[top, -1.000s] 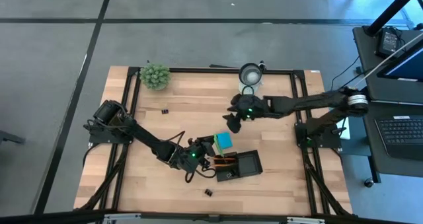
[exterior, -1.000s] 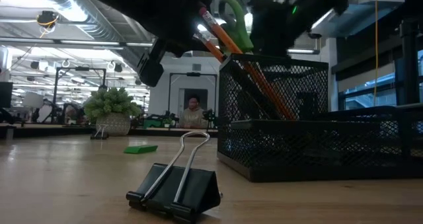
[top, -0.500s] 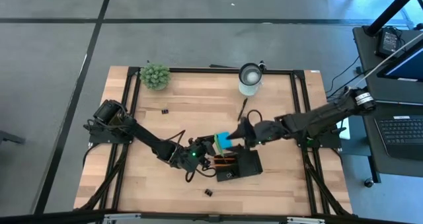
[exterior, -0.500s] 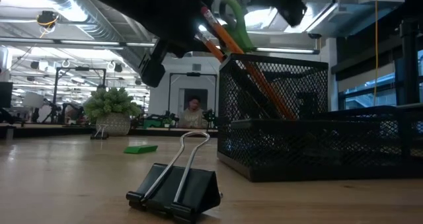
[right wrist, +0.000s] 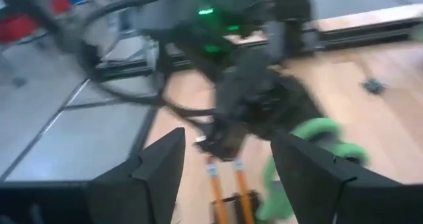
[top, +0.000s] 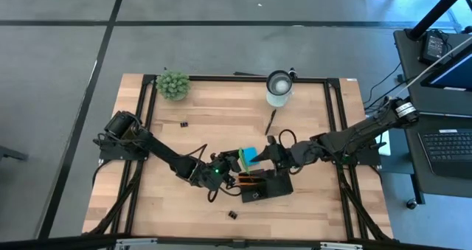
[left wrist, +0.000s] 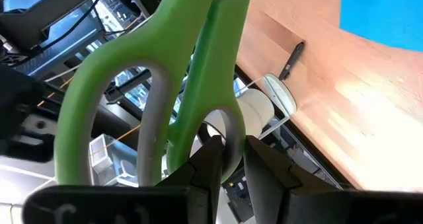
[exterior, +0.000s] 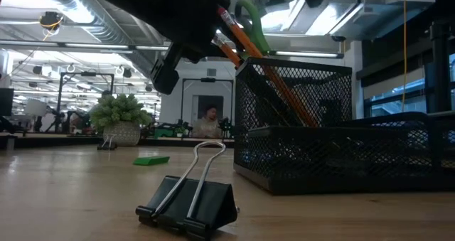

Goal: Pick and place office supplies into organizer
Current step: Put the scissors into the top left slot of the desk organizer

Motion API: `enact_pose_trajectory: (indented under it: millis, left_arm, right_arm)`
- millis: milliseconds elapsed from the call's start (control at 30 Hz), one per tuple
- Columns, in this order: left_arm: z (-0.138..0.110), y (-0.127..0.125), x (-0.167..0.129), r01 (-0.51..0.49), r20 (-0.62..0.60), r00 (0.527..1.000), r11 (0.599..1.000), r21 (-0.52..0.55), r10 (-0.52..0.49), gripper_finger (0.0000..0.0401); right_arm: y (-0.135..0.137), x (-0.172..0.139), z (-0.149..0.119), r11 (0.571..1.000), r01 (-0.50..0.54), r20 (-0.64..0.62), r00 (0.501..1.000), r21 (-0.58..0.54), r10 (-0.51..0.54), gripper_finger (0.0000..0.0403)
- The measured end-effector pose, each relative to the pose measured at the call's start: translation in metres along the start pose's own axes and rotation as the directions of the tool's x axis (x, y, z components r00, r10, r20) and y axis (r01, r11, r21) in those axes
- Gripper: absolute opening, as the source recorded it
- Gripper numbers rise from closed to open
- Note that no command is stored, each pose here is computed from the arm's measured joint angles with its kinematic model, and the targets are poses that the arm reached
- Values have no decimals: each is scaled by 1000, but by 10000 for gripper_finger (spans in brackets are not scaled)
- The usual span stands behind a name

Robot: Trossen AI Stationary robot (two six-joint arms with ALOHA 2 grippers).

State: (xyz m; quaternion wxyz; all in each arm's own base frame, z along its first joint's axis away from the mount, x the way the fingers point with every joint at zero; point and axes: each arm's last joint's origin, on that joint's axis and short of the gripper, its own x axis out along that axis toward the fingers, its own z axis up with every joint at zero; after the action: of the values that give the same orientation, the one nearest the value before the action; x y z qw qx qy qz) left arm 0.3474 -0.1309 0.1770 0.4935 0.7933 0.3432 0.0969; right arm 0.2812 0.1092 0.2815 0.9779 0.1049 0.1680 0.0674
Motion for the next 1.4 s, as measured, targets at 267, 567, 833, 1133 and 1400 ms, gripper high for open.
enact_pose_trajectory:
  millis: [267, 567, 833, 1133, 1400]
  left_arm:
    - [0, 0, 0, -1, -1, 1000, 1000, -2, 1, 58]
    - [0, 0, 0, -1, -1, 1000, 1000, -3, 1, 58]
    - [0, 0, 0, -1, -2, 1000, 1000, -3, 1, 58]
    - [-1, 0, 0, 3, -19, 1000, 1000, 1, -3, 58]
    - [-1, 0, 0, 6, -31, 1000, 1000, 3, -6, 58]
  right_arm:
    - [-5, 22, -17, 997, 81, -51, 996, 17, -80, 228]
    - [-20, 35, -24, 981, 180, -60, 983, 68, -176, 228]
    - [-18, 39, -24, 986, 130, -51, 991, 102, -126, 228]
    - [-20, 47, -30, 985, 140, -63, 989, 101, -134, 228]
    - [-26, 52, -31, 982, 148, -51, 988, 120, -143, 228]
